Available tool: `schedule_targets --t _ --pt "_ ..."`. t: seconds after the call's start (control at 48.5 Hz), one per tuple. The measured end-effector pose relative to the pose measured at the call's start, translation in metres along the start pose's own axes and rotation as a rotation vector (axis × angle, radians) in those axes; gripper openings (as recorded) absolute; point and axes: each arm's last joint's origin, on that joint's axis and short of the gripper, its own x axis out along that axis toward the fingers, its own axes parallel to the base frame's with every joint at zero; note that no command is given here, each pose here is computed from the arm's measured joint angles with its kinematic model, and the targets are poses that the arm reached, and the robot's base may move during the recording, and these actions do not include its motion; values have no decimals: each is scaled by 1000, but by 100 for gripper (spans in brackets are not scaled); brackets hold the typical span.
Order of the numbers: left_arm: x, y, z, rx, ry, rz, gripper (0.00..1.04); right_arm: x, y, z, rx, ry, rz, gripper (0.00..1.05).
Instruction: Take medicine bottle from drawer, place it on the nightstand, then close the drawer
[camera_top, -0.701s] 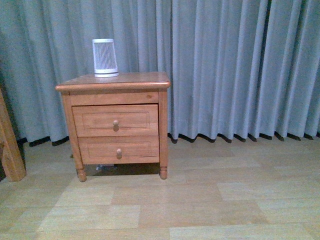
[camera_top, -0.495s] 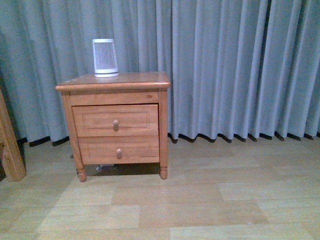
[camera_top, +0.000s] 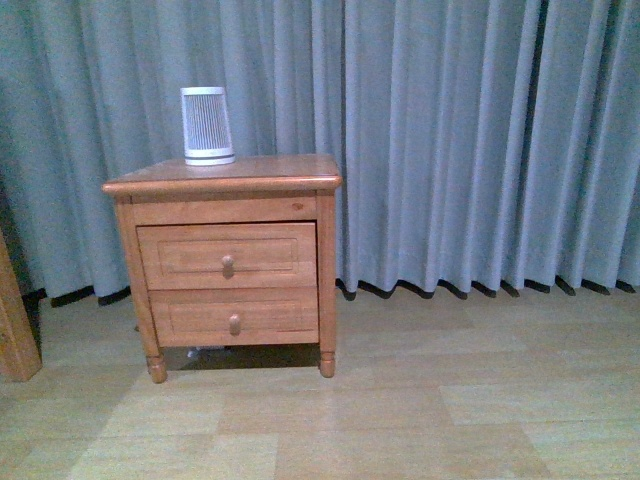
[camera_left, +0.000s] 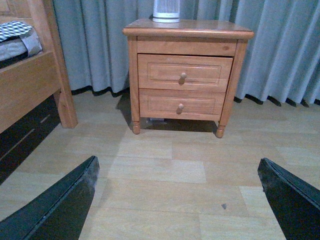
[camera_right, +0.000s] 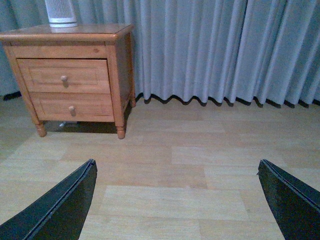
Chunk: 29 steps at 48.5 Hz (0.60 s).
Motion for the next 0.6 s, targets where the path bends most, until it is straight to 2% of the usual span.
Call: schedule_targets --t 0.598 --pt "0 0 0 0 -1 1 98 0 0 0 0 0 1 98"
